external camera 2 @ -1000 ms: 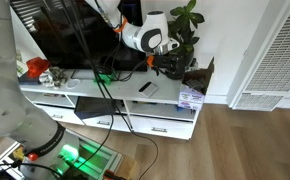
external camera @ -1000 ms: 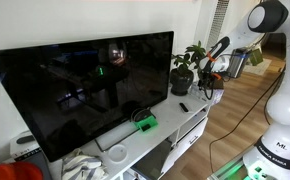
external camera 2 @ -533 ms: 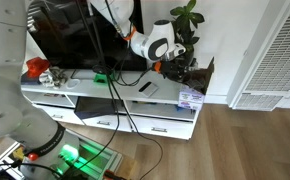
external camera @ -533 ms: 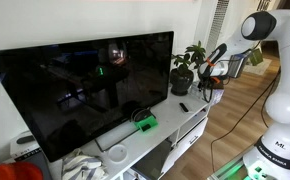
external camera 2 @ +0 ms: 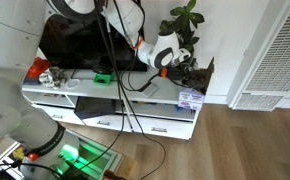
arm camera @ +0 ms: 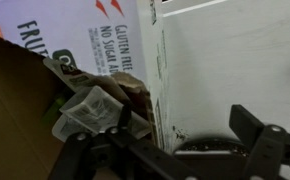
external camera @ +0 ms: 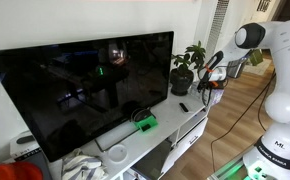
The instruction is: Place the white and purple box lengthwise on the table
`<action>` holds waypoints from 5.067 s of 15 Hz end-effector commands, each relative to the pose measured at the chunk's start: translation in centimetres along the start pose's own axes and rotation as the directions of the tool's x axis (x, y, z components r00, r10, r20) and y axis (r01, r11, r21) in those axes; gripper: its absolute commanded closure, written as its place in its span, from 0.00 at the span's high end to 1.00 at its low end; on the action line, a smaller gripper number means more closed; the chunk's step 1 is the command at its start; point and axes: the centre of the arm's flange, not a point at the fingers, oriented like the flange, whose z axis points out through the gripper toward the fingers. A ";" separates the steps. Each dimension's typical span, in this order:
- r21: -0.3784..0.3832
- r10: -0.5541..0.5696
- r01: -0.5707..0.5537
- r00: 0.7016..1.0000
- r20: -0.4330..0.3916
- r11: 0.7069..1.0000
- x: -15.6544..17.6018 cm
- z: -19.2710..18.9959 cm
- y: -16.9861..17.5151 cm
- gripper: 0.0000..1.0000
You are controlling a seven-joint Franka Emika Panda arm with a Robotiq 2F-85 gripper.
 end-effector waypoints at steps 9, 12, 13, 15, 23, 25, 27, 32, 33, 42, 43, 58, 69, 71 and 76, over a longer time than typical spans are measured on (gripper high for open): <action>0.023 -0.027 0.027 1.000 0.005 0.999 1.8 3.8 0.9 0.38; 0.030 -0.033 0.032 0.999 0.027 0.999 1.7 3.3 1.1 0.16; 0.034 -0.038 0.036 0.999 0.033 0.999 1.6 3.1 1.1 0.10; 0.036 -0.049 0.047 0.998 0.040 0.998 1.4 2.7 1.2 0.01; 0.027 -0.027 0.023 0.990 0.142 0.999 -0.1 0.4 1.4 0.02; 0.027 -0.024 0.019 0.986 0.165 0.999 -0.9 -0.4 1.4 0.02; 0.024 -0.021 0.017 0.984 0.177 1.000 -1.9 -1.1 1.4 0.02; 0.029 -0.058 0.055 0.991 0.117 0.998 -4.7 -3.4 1.1 0.02; 0.034 -0.092 0.089 0.991 0.094 0.995 -5.3 -3.8 0.9 0.02; -0.093 -0.362 0.353 0.927 -0.104 0.931 -8.1 -6.9 -1.9 0.02; -0.104 -0.403 0.393 0.908 -0.110 0.914 -8.5 -7.1 -2.2 0.02; -0.134 -0.860 0.854 0.477 -0.182 0.502 -12.4 -9.0 -5.1 0.02; -0.127 -0.901 0.893 0.419 -0.115 0.431 -12.7 -5.5 -3.4 0.08; -0.129 -0.901 0.893 0.419 -0.110 0.431 -12.6 -5.3 -3.0 0.08; -0.146 -0.916 0.906 0.383 -0.121 0.398 -12.6 -5.0 -3.4 0.02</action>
